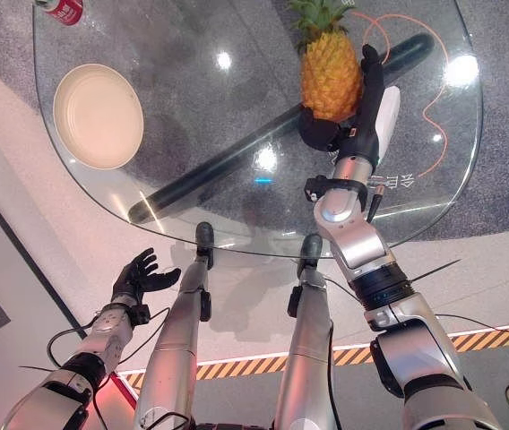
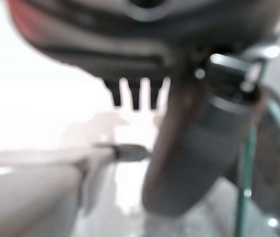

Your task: Pick up the fruit to the plate

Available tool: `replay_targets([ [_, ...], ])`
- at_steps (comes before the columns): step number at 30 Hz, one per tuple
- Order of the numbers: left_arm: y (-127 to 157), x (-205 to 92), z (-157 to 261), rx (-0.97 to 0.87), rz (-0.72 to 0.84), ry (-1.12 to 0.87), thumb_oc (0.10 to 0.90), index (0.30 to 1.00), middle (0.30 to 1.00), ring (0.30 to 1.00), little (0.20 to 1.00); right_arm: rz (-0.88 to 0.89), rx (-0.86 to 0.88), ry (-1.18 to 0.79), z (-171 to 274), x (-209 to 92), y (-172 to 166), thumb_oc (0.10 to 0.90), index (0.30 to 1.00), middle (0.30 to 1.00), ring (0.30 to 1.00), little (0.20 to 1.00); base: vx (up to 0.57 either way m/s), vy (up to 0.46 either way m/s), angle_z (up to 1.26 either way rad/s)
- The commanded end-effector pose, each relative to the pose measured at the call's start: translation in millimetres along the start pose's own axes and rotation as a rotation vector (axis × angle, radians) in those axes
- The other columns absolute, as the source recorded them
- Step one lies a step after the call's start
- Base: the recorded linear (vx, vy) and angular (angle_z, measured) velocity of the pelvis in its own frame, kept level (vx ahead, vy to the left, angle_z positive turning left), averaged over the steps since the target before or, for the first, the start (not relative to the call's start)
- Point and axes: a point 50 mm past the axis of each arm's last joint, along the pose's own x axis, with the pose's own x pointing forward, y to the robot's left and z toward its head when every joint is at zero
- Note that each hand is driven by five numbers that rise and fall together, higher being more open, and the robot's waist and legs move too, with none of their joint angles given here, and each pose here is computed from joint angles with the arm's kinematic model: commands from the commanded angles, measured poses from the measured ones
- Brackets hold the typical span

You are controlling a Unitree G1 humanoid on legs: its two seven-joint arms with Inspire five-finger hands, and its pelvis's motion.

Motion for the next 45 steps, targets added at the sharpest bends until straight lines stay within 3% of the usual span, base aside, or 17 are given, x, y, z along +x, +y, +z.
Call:
replay_targets([
  [1, 13.7, -10.2, -21.6, 0.027, 0.044, 0.052, 0.8, 0.9, 0.9, 0.9, 0.9, -0.078, 0.066, -0.144, 40.6, 17.1, -9.0, 0.8, 0.9, 0.9, 0.9, 0.9, 0.0, 0.0, 0.0],
  [13, 10.1, -9.0, -19.3, 0.032, 0.029, 0.053, 0.8, 0.9, 0.9, 0.9, 0.9, -0.082, 0.025, -0.098, 43.1, 27.1, -6.4, 0.8, 0.9, 0.9, 0.9, 0.9, 0.0, 0.0, 0.0],
  [14, 9.7, -8.7, -18.7, 0.033, 0.027, 0.052, 0.8, 0.9, 0.9, 0.9, 0.9, -0.085, 0.01, -0.085, 42.4, 29.9, -6.9, 0.1, 0.3, 0.3, 0.3, 0.2, 0.0, 0.0, 0.0],
  [24, 9.3, -7.4, -15.3, -0.006, 0.033, 0.038, 0.8, 0.9, 0.9, 0.9, 0.9, -0.084, -0.034, 0.003, 29.7, 39.6, -7.8, 0.1, 0.3, 0.3, 0.3, 0.2, 0.0, 0.001, 0.02],
  [32, 14.2, -5.3, -3.3, -0.322, 0.083, -0.017, 0.8, 0.9, 0.9, 0.9, 0.9, -0.09, -0.038, 0.031, 21.5, 41.3, -10.7, 0.1, 0.3, 0.3, 0.3, 0.2, 0.0, 0.0, 0.0],
  [39, 40.8, 1.4, 24.5, -0.554, 0.242, -0.108, 0.8, 0.9, 0.9, 0.9, 0.9, -0.101, -0.025, 0.028, 18.2, 39.8, -12.3, 0.1, 0.3, 0.3, 0.3, 0.2, -0.01, -0.028, 0.02],
  [45, 79.8, -0.7, 67.1, -0.683, 0.548, -0.277, 0.8, 0.9, 0.9, 0.9, 0.9, -0.104, -0.014, 0.032, 14.2, 35.1, -10.1, 0.1, 0.3, 0.3, 0.3, 0.2, 0.0, -0.007, 0.0],
])
